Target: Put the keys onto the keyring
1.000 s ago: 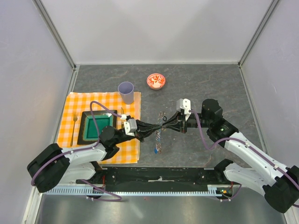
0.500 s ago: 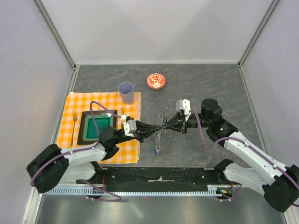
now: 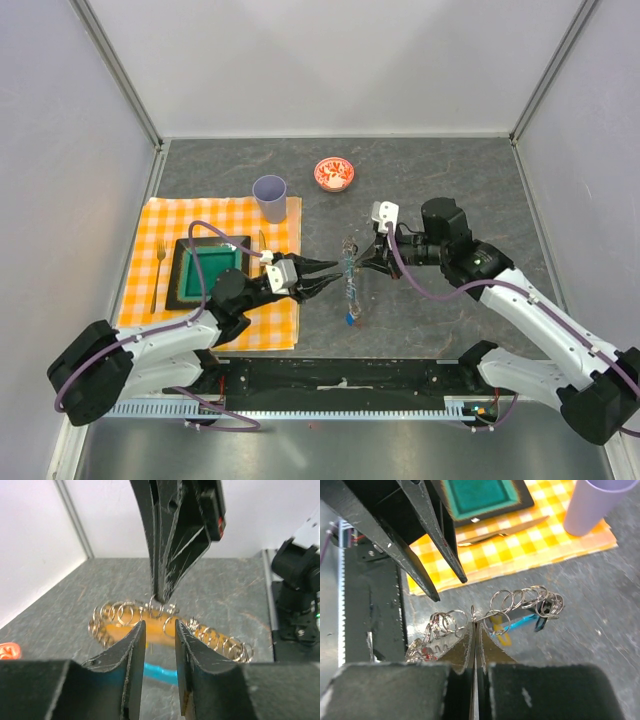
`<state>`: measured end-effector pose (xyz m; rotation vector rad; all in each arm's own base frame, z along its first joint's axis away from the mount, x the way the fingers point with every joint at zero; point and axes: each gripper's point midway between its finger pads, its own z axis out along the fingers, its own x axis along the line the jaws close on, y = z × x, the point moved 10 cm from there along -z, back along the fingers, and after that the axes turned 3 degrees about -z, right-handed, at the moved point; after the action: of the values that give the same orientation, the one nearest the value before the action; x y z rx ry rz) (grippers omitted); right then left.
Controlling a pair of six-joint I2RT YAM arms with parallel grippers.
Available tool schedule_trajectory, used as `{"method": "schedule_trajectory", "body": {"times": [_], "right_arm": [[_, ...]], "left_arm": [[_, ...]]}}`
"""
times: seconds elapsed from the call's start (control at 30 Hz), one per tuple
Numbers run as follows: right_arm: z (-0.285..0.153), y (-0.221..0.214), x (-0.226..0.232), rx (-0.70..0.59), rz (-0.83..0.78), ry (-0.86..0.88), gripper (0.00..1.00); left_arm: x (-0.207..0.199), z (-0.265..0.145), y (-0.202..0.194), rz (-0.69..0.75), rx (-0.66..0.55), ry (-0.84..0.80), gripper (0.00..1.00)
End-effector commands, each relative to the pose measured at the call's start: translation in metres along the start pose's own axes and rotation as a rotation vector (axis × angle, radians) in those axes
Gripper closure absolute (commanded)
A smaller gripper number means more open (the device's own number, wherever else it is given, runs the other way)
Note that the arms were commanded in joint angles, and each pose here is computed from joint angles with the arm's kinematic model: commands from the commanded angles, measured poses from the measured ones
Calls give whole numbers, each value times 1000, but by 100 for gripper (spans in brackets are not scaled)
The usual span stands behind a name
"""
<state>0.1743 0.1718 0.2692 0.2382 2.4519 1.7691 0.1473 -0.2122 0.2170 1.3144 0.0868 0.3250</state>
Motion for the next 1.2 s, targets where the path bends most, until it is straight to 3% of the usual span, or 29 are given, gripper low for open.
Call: {"method": "schedule_trajectory", "body": {"times": [0.0,0.2,0.43,0.57,0.6,0.67,0.73,0.87,1.17], "right_arm": [[-10,25,-6,109,-80,-99,100],[-4,44,5,395,-242,-168,100],[5,40,0,655,-284,-233,100],[15,39,2,690,-283,-221,100],[18,42,8,662,-283,-138,100],[21,44,7,623,-297,-172,100],[24,39,13,597,-317,-77,100],[21,43,18,505,-342,-52,100],[19,35,21,468,-364,-38,100]], "left_arm": [[11,-6,-6,138,71,83,63],[10,-11,-9,163,101,84,62],[9,-17,-12,189,116,87,59],[7,-17,-13,176,98,80,58],[7,-16,-13,169,96,75,58],[6,-14,-14,158,88,48,58],[3,-11,-13,149,77,16,58],[0,-6,-11,136,66,-52,58],[0,9,-4,98,83,-143,60]]}}
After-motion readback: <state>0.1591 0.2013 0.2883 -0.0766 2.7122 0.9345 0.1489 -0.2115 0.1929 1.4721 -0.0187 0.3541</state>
